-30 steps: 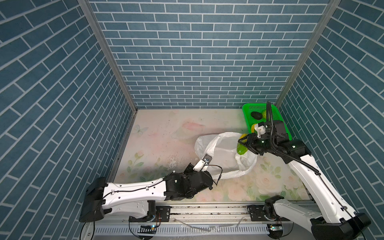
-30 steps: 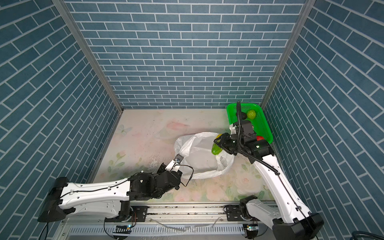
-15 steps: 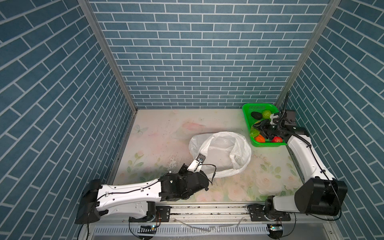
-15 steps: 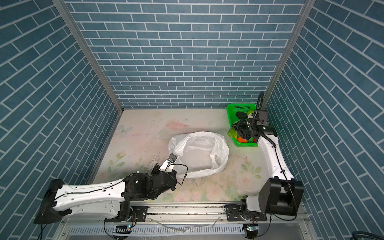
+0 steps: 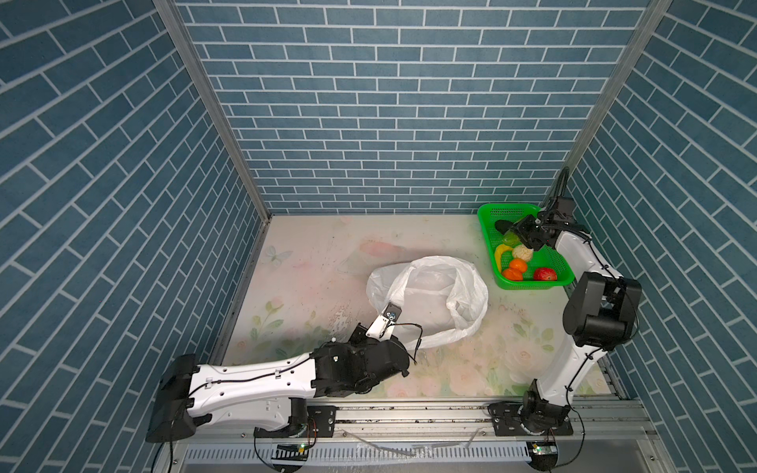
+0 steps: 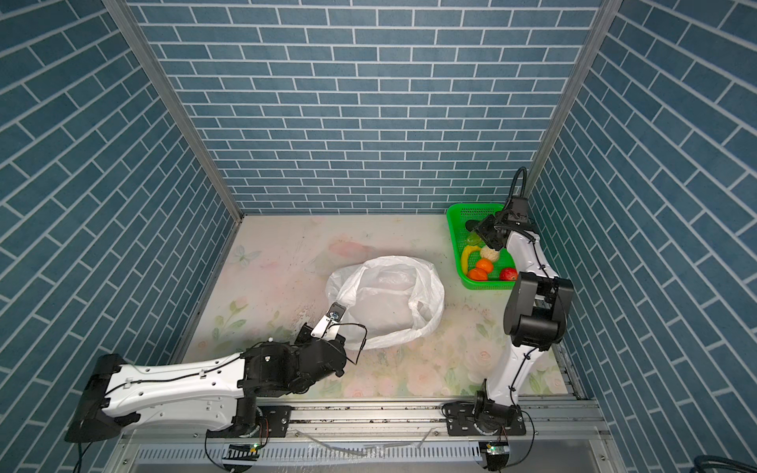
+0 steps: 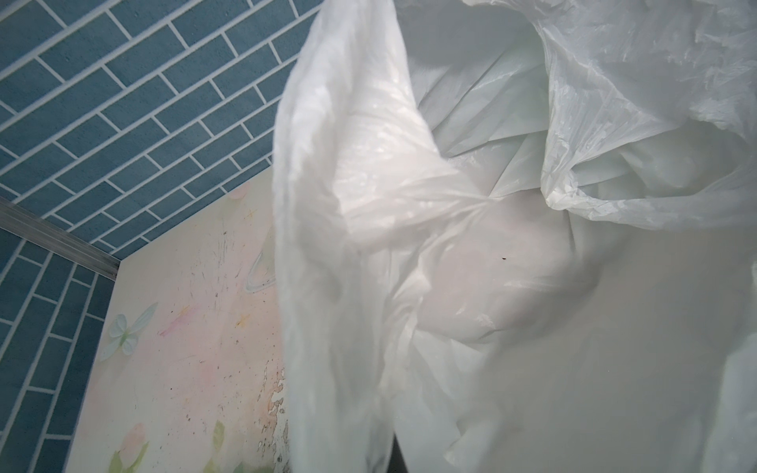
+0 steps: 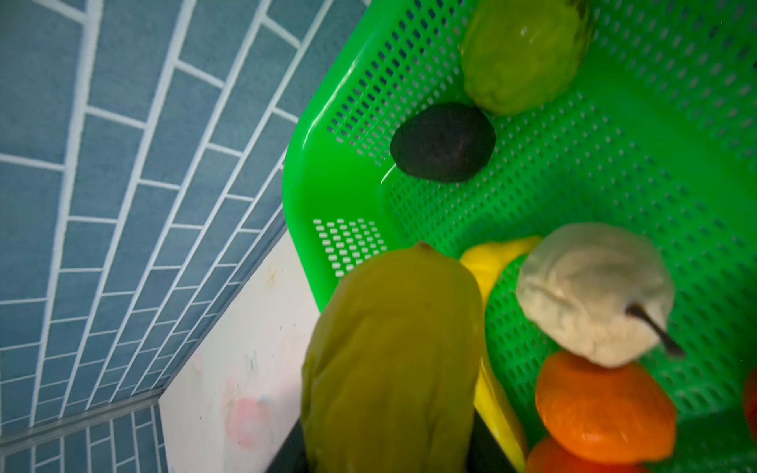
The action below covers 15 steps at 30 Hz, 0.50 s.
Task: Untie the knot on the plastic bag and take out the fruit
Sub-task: 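Lower the mango into the green basket and open the right gripper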
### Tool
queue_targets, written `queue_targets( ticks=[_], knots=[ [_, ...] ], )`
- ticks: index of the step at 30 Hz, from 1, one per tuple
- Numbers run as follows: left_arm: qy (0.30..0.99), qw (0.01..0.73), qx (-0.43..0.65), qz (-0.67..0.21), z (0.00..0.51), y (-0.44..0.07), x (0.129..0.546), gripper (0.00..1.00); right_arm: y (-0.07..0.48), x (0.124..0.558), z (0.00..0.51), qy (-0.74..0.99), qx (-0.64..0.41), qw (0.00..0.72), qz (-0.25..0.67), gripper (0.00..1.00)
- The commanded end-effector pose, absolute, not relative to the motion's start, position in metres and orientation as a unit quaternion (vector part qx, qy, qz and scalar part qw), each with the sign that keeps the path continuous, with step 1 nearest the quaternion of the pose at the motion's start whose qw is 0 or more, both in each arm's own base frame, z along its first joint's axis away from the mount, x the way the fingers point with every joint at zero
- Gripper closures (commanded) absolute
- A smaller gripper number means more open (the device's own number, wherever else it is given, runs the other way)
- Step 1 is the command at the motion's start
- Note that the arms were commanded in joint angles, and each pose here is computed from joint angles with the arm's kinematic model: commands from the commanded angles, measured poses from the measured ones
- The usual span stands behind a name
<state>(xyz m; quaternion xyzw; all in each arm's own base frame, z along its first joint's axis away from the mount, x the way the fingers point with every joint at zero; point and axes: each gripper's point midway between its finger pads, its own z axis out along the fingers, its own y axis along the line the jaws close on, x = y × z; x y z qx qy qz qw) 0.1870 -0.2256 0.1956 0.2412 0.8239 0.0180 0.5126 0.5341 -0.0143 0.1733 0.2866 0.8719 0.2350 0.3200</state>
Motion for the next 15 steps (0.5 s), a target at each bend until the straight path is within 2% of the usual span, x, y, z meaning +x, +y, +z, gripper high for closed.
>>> queue_targets(
  ticks=[1, 4, 6, 9, 15],
  knots=[
    [0.824, 0.517, 0.230, 0.024, 0.196, -0.219, 0.189, 1.00, -0.029, 0.554, 0.177, 0.877, 0.274, 0.339, 0.201, 0.60],
    [0.824, 0.517, 0.230, 0.024, 0.197, -0.219, 0.189, 1.00, -0.033, 0.558, 0.167, 0.884, 0.275, 0.327, 0.188, 0.45],
    [0.824, 0.517, 0.229, 0.024, 0.198, -0.220, 0.189, 1.00, -0.034, 0.557, 0.166, 0.884, 0.276, 0.328, 0.184, 0.39],
    [0.824, 0.516, 0.231, 0.024, 0.197, -0.221, 0.189, 1.00, -0.034, 0.554, 0.168, 0.883, 0.278, 0.331, 0.182, 0.34],
    [0.824, 0.516, 0.232, 0.024, 0.197, -0.224, 0.190, 1.00, -0.030, 0.544, 0.177, 0.883, 0.270, 0.336, 0.187, 0.33]
  ],
)
